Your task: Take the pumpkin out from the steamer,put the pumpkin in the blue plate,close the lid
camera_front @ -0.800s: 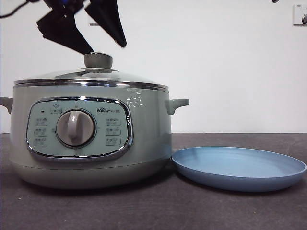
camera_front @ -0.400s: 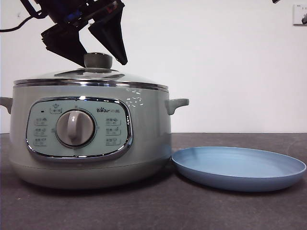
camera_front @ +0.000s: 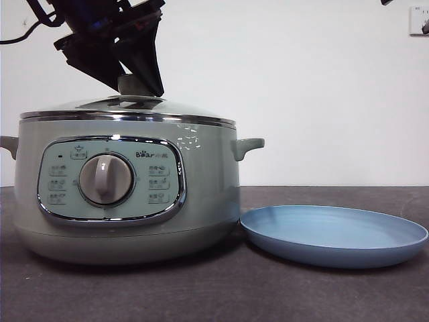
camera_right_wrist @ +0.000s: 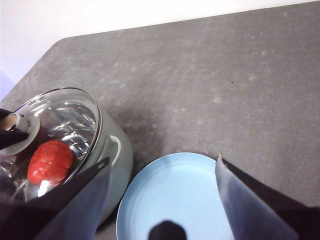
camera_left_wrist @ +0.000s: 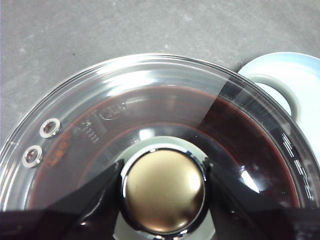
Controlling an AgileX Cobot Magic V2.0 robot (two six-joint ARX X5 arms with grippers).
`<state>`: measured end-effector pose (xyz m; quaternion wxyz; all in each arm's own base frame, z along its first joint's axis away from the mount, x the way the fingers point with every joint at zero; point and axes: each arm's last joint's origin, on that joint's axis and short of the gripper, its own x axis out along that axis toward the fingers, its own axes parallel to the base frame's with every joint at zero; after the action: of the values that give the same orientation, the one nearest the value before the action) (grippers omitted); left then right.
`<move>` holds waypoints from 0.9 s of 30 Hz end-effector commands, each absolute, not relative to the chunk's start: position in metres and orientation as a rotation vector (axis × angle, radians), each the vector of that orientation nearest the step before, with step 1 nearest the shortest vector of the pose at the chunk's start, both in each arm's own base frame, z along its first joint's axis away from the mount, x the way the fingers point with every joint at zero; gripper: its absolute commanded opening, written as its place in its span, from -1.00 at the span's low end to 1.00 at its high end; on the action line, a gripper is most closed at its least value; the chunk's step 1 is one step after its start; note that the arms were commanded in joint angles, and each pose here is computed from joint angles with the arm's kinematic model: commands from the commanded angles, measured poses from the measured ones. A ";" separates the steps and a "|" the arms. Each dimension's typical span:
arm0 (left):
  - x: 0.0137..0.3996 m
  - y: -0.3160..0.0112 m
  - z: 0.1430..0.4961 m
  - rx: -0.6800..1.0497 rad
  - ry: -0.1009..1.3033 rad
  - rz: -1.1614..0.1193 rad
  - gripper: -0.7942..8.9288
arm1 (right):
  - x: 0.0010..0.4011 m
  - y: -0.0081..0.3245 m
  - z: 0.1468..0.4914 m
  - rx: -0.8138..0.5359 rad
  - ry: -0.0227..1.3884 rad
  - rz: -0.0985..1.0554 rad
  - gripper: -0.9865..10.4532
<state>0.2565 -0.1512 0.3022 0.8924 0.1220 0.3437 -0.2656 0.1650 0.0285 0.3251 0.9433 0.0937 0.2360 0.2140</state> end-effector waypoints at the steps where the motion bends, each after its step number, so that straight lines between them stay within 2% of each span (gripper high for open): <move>1: 0.257 -0.151 0.303 0.269 0.703 -0.550 -0.85 | 0.165 0.028 0.326 0.185 0.481 0.431 -0.22; 12: 0.243 -0.142 0.340 0.249 0.574 -0.513 -0.85 | 0.165 0.029 0.325 0.188 0.489 0.440 -0.22; 20: 0.204 -0.118 0.379 0.214 0.428 -0.485 -0.85 | 0.167 0.036 0.324 0.183 0.502 0.506 -0.22; 25: 0.174 -0.100 0.399 0.191 0.356 -0.477 -0.85 | 0.174 0.050 0.320 0.171 0.520 0.591 -0.21; 27: 0.164 -0.093 0.404 0.189 0.334 -0.453 -0.85 | 0.178 0.058 0.319 0.162 0.520 0.625 -0.14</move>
<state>0.1699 -0.0973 0.3901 0.9467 0.0998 0.2043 -0.2282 0.1766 0.0551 0.3174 0.9157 0.0842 0.2584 0.2959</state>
